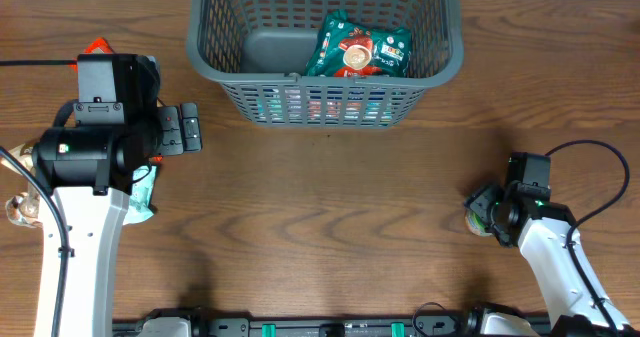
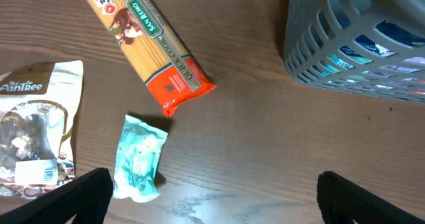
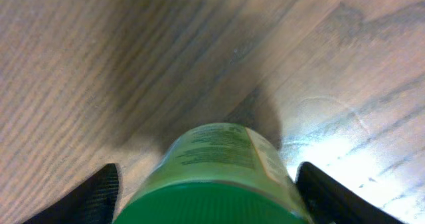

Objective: Pack container
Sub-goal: 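Grasp the green-lidded jar with the right gripper, then carry the jar with the right gripper and lower it into the basket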

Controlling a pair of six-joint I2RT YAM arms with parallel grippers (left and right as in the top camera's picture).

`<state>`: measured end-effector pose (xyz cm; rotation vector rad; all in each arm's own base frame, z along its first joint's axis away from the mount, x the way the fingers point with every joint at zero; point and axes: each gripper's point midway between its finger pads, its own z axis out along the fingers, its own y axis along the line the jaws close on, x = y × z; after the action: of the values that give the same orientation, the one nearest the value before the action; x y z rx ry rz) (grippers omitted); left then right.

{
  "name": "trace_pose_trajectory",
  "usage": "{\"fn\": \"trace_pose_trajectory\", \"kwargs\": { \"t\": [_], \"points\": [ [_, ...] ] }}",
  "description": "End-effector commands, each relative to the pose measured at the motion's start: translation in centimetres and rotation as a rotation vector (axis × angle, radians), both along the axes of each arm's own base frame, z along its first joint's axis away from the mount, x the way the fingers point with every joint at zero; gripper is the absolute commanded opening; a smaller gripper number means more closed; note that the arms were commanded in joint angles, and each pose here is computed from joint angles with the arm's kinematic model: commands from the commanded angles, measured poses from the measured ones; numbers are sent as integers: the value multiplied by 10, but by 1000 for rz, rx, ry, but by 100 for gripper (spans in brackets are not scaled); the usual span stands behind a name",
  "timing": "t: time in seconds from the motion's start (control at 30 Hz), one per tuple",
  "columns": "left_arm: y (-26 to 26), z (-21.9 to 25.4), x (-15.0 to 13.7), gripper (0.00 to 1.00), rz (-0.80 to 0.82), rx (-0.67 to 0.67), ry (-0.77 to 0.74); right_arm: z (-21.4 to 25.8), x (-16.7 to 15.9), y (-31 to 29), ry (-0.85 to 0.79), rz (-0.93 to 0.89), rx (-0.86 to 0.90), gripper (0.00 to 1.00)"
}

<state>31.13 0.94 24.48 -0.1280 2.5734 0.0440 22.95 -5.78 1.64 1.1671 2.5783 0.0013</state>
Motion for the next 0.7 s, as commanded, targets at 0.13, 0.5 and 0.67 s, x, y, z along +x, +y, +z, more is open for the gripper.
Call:
{"fn": "trace_pose_trajectory", "kwargs": {
  "t": [0.13,0.5,0.67],
  "points": [
    [2,2,1,99,-7,16,-2,-2,-2,0,8,-8,-2,25],
    [2,2,1,99,-7,16,-2,62,56,-12,-151,105,-80,1],
    [2,2,1,99,-7,16,-2,167,107,-21,-273,240,-179,1]
  ]
}}
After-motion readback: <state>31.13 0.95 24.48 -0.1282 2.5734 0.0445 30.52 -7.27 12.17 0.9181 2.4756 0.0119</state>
